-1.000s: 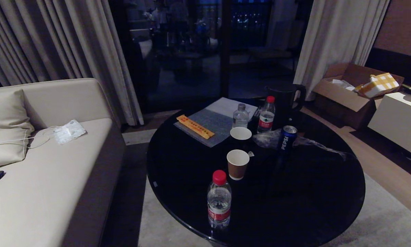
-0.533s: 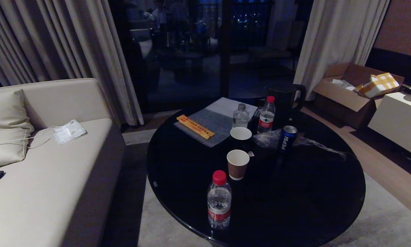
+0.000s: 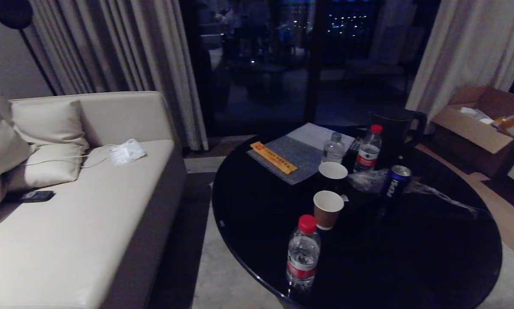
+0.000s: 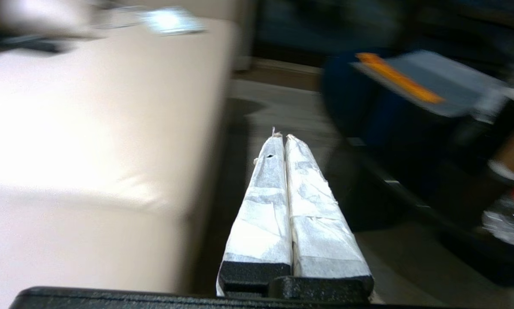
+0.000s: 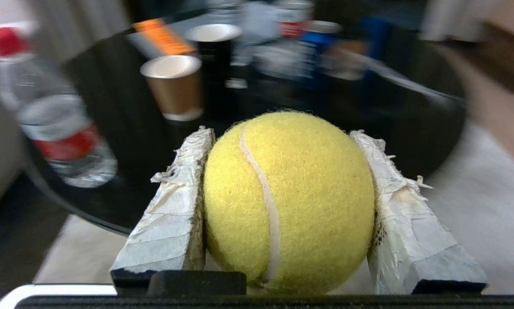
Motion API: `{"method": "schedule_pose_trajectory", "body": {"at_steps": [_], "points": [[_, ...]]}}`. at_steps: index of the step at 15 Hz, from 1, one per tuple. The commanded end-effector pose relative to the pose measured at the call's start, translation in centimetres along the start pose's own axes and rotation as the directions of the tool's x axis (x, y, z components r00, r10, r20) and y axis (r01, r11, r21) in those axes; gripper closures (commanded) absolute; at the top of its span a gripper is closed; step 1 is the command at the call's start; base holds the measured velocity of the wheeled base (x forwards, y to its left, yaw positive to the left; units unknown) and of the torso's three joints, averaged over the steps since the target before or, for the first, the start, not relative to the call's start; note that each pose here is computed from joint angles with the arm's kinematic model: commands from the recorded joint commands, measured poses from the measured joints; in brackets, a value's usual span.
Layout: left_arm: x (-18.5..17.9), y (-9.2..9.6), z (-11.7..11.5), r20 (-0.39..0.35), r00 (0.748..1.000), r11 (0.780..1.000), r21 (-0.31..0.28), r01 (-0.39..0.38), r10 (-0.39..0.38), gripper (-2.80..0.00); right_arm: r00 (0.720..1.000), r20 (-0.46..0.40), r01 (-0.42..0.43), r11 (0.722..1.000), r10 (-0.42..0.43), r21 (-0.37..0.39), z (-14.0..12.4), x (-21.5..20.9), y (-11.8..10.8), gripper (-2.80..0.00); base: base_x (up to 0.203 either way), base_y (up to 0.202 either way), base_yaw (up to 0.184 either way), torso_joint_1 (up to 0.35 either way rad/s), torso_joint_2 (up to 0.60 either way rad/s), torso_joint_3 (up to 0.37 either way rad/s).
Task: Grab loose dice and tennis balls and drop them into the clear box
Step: Put the ball in the box
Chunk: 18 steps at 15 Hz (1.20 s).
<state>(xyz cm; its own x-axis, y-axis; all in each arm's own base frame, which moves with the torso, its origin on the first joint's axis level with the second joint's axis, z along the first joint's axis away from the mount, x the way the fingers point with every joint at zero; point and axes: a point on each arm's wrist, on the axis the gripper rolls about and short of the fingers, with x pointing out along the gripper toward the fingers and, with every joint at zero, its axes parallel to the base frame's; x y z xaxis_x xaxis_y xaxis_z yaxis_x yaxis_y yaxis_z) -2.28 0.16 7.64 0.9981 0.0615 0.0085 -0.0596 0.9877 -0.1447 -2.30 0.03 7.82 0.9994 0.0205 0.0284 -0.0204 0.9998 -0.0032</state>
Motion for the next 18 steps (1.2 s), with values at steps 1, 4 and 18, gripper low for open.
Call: {"method": "schedule_pose_trajectory", "body": {"at_steps": [1,4,18], "points": [[0.01,0.00,0.00,-0.001,1.000,1.000,-0.001,0.000,0.000,0.00,1.000,-0.012,-0.001,1.000,0.001,-0.002,-0.29,0.09,0.00,0.00,-0.003,-0.008,0.206,-0.004,0.00,0.002],[0.01,0.00,0.00,-0.001,1.000,1.000,-0.001,0.000,0.000,0.00,1.000,-0.013,-0.001,1.000,0.001,0.000,-0.30,0.09,0.00,0.00,-0.004,-0.005,0.166,0.002,0.00,0.004],[0.01,0.00,0.01,-0.001,1.000,1.000,-0.004,0.000,0.000,0.00,1.000,-0.013,-0.001,1.000,0.001,0.000,-0.30,0.09,0.00,0.00,0.000,0.000,0.006,0.000,0.00,0.000]]}}
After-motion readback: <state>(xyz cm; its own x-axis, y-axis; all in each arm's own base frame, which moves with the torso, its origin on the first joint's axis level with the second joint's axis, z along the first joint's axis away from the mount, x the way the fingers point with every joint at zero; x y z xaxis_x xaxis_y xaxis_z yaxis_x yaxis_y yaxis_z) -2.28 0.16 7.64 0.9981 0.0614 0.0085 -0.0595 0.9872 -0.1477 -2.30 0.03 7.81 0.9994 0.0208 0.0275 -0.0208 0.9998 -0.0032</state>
